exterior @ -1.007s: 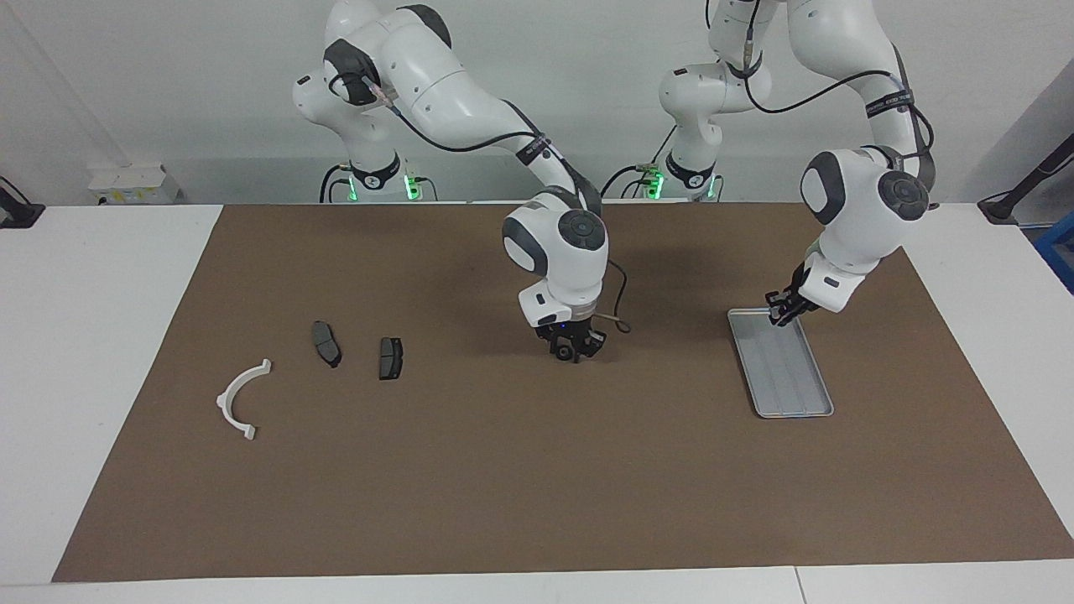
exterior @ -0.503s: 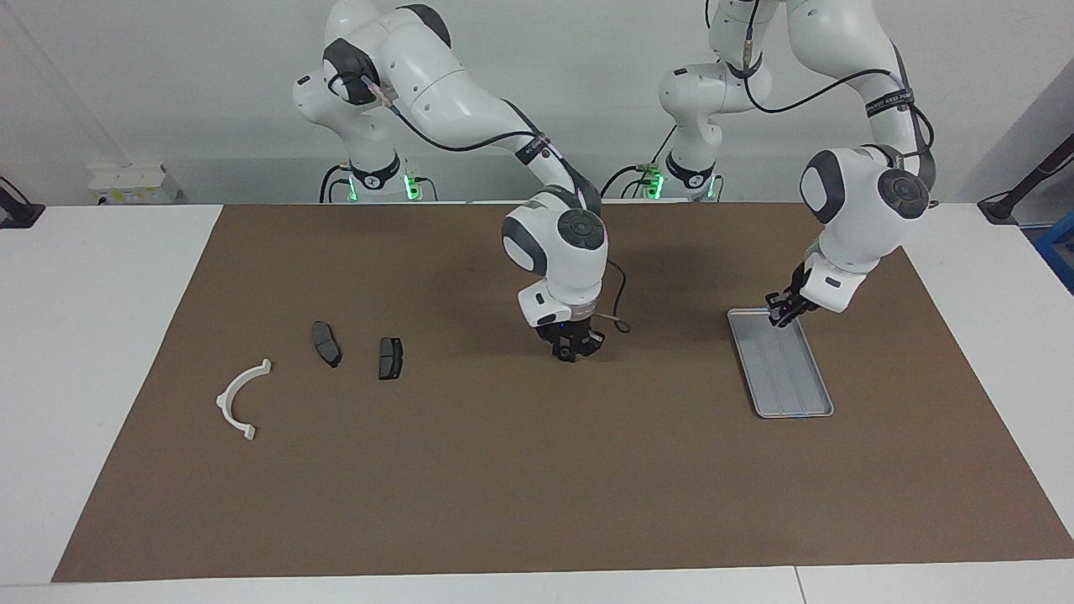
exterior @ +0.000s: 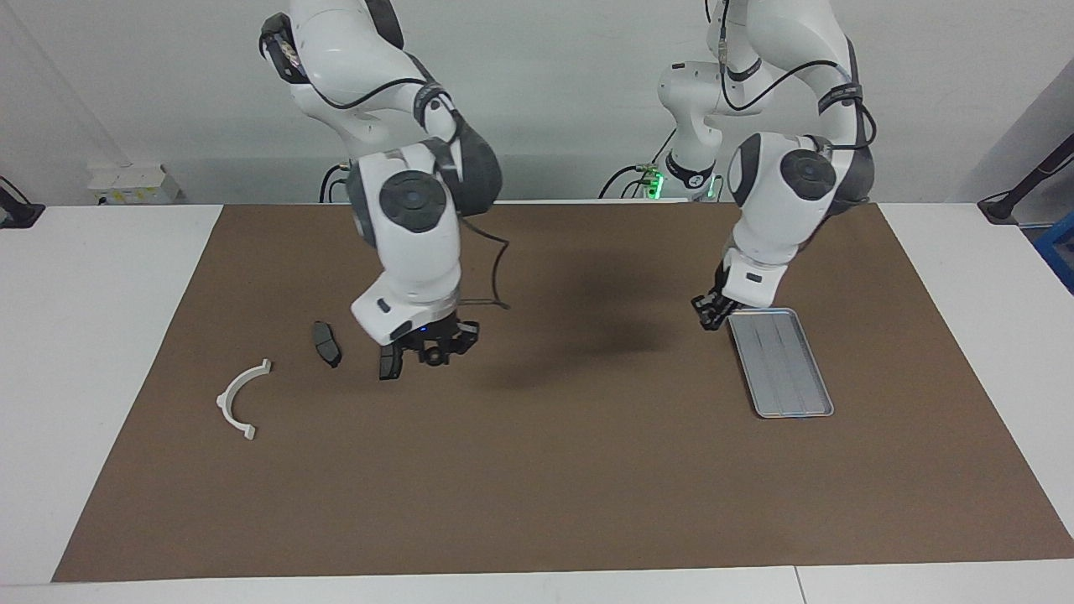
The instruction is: Place bearing gear from tray to pile
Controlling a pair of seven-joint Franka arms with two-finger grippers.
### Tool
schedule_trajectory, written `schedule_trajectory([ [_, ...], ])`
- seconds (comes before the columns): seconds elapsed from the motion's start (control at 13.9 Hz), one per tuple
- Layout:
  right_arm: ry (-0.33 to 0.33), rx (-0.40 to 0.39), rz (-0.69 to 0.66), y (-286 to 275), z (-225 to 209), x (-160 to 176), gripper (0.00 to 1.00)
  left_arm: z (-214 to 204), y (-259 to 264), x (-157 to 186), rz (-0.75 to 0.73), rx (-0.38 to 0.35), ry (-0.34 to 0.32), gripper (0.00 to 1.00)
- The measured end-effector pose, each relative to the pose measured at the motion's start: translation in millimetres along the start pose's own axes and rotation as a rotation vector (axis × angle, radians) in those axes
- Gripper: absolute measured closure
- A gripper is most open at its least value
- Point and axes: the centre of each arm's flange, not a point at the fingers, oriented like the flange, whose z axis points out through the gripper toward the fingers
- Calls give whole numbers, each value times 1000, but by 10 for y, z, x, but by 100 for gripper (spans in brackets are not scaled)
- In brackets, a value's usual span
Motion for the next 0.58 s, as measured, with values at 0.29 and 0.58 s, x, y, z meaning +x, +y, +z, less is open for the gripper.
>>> schedule_trajectory([
  [0.29, 31, 18, -71, 880, 692, 204, 65, 422, 1235, -582, -67, -12, -11, 77],
  [0.58, 42, 31, -44, 1191, 1367, 183, 65, 1245, 1660, -879, -82, -49, 4, 77],
])
